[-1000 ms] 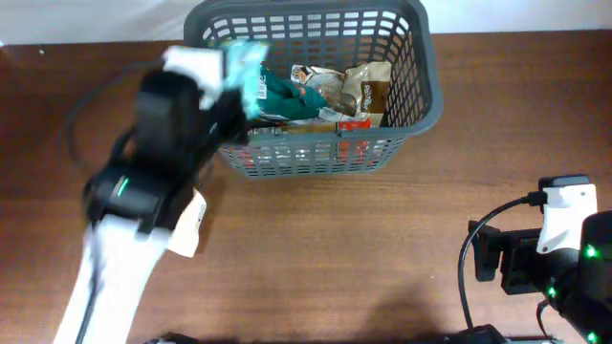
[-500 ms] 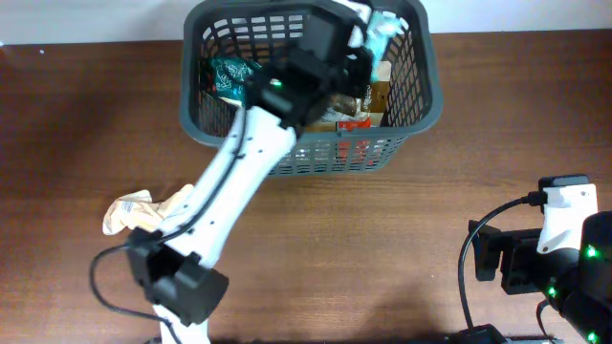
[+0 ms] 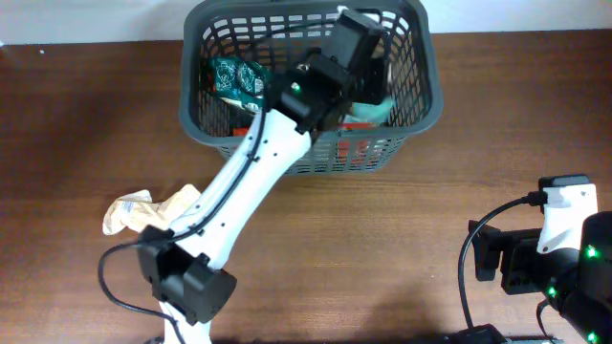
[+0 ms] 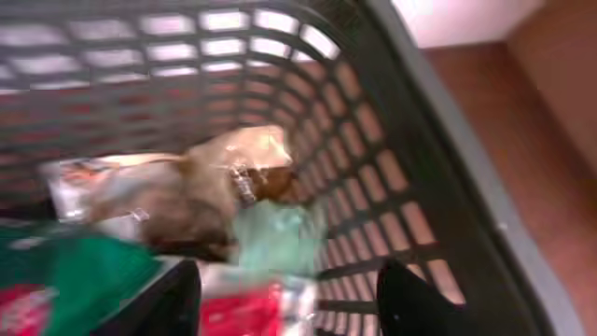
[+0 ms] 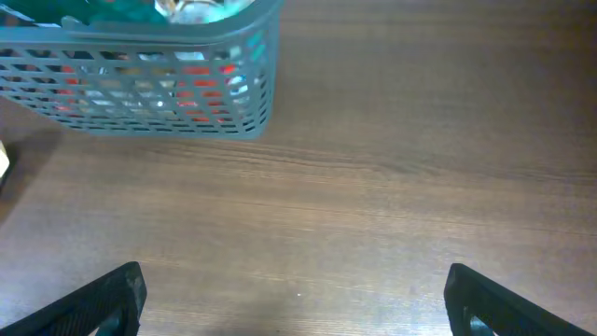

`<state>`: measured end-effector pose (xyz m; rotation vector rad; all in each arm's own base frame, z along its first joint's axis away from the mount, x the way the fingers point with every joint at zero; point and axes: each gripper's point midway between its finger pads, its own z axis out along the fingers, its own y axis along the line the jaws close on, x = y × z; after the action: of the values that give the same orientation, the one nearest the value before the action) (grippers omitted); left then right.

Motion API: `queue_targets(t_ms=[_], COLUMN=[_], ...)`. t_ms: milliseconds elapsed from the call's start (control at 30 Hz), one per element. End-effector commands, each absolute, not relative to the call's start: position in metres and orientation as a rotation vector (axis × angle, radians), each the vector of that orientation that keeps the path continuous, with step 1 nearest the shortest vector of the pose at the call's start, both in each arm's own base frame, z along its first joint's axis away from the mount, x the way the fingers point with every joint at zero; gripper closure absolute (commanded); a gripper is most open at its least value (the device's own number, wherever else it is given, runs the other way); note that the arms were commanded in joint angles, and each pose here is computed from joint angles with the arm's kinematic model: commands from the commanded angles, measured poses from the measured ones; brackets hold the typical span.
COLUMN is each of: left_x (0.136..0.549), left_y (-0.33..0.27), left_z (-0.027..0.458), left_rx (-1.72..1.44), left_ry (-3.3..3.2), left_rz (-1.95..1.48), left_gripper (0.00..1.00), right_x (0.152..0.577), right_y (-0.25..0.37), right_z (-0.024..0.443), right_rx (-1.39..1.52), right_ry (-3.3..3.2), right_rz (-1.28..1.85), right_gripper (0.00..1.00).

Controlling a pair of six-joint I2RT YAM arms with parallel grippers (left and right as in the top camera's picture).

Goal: Pack container
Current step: 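Carry the mint-green packet into the basket and release it, then move the left gripper to the beige paper bag and grasp it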

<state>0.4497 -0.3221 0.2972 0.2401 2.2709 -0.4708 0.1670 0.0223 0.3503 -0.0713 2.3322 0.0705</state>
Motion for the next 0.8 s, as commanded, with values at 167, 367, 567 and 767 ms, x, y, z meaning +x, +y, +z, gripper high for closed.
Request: queue_targets(t_ms=[167, 367, 567, 767], left_x=[0.379, 0.302, 0.234, 0.208], left_y=[-0.130, -0.017, 0.038, 0.037], left_z=[0.430, 0.442, 0.443, 0.372], left_rx=[-0.419, -0.750, -0.918, -0.984], left_ry=[2.084, 2.058, 1.985, 2.057], left_rz=[-0.210, -0.077, 0.001, -0.029], left_gripper=[0.44, 0.44, 0.40, 0.28], right_x=[0.167, 0.167, 0.167, 0.167], right_y=[0.022, 0.022, 0.022, 0.022], right_z=[0.351, 0.351, 0.351, 0.351], right_rx=[-0.066, -0.066, -0.066, -0.066], right_ry=[2.331, 2.331, 2.331, 2.331], right_rz=[0.070, 0.070, 0.070, 0.070], right_gripper=[0.01, 0.01, 0.01, 0.01])
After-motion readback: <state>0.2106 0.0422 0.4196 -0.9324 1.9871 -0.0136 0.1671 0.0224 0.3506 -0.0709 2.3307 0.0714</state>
